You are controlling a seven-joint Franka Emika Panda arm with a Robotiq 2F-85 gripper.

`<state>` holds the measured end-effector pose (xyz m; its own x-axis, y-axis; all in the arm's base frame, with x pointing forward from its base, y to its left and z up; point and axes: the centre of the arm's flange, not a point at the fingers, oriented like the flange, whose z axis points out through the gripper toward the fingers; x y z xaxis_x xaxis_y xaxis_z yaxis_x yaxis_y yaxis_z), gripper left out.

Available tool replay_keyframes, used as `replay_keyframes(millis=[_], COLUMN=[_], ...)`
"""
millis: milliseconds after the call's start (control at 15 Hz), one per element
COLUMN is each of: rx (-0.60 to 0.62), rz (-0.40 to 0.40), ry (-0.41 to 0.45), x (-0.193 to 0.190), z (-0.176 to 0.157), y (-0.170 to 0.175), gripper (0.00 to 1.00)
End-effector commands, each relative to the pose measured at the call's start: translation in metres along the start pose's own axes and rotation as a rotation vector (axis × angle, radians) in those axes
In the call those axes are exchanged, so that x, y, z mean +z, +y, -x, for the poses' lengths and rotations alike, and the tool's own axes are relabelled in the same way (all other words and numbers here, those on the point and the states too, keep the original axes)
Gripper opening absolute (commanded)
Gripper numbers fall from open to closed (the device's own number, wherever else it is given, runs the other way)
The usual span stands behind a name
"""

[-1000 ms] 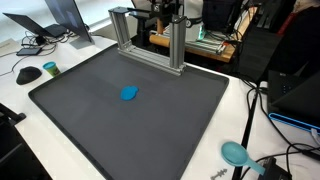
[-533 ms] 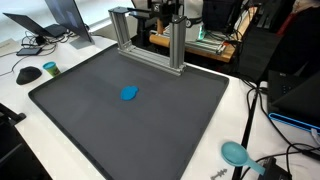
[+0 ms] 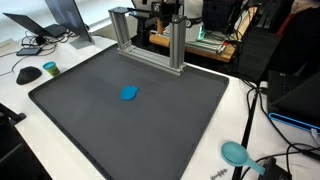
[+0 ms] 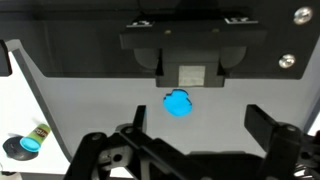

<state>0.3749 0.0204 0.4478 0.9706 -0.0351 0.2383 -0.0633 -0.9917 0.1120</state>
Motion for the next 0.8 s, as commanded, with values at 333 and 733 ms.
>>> replay_keyframes(millis=[333, 733], rx=[-0.007, -0.011], rz=[-0.007, -0.024], ry=[-0.025, -0.078], x=[0.014, 0.049], z=[-0.091, -0.155], y=[-0.017, -0.025], gripper=[1.0, 1.0])
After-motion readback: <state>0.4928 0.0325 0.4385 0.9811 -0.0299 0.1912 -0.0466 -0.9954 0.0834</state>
